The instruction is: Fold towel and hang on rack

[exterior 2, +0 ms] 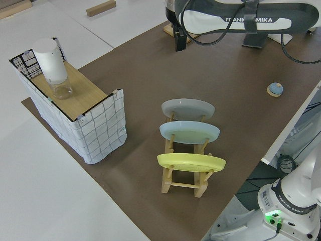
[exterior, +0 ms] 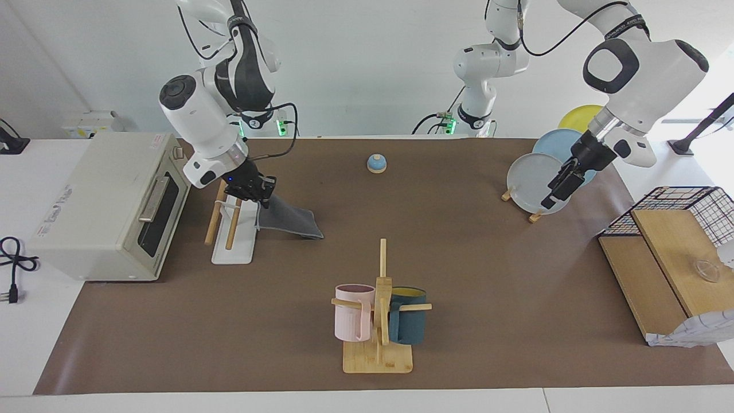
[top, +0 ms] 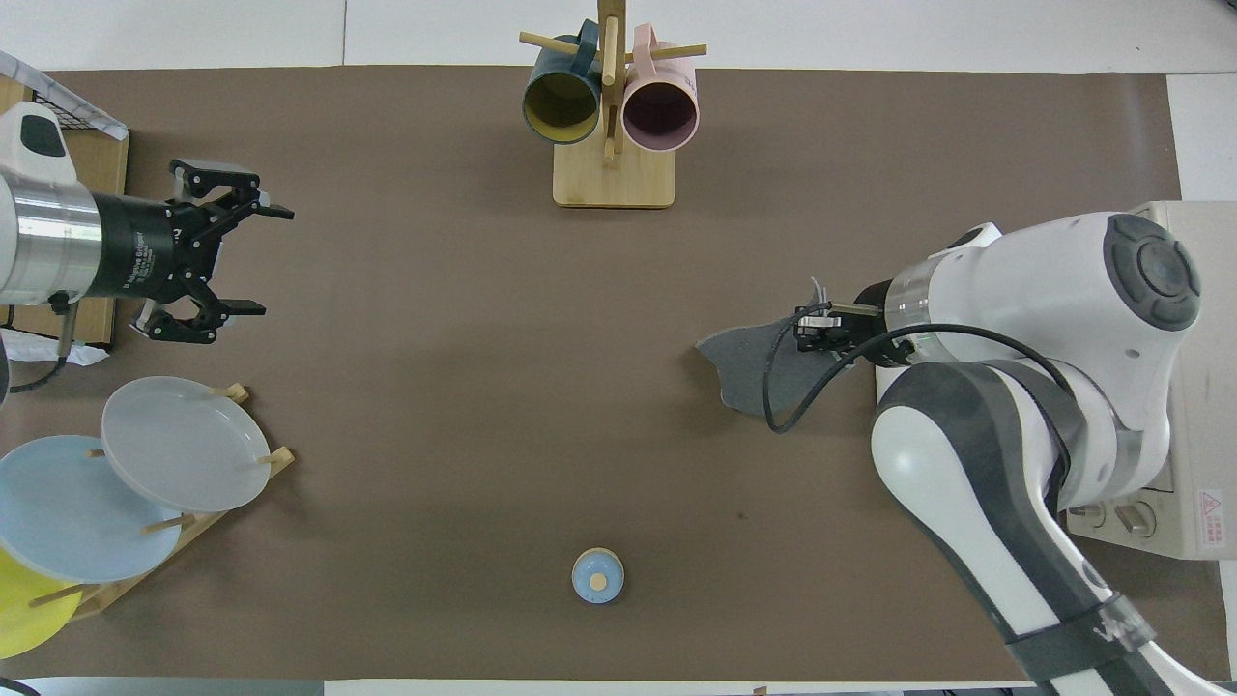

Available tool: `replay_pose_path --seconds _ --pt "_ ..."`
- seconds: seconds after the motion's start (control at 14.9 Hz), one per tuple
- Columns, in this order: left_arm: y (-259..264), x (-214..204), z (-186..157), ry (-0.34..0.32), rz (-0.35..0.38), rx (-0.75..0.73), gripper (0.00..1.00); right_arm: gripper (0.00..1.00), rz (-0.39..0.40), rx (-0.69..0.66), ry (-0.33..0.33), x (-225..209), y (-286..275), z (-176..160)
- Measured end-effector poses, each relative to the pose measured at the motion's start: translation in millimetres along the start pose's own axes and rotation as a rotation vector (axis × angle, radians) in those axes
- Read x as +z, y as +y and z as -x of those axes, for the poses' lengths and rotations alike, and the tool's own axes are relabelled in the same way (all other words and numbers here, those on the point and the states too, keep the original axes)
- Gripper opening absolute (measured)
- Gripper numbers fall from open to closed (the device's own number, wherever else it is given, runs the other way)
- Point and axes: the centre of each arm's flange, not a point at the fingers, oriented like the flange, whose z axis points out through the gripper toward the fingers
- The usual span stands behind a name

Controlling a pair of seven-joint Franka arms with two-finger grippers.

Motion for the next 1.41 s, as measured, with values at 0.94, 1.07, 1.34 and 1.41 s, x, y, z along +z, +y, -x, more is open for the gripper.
replay_pose_path --seconds 0.94,1.07,1.34,1.41 --pt "16 -58 27 -0.075 -0.309 0.604 1.00 0.02 0.167 -0.168 -0.043 -47 92 -3" --pt "19 -54 31 -0.086 -0.313 0.616 1.00 0.02 0.167 -0.169 -0.048 -45 92 -3" --pt "22 -56 33 -0.082 -0.311 0.626 1.00 0.02 0.166 -0.156 -0.061 -40 99 0" --pt "24 -58 34 -0.079 -0.310 0.629 1.00 0.02 0.166 -0.150 -0.063 -40 104 1"
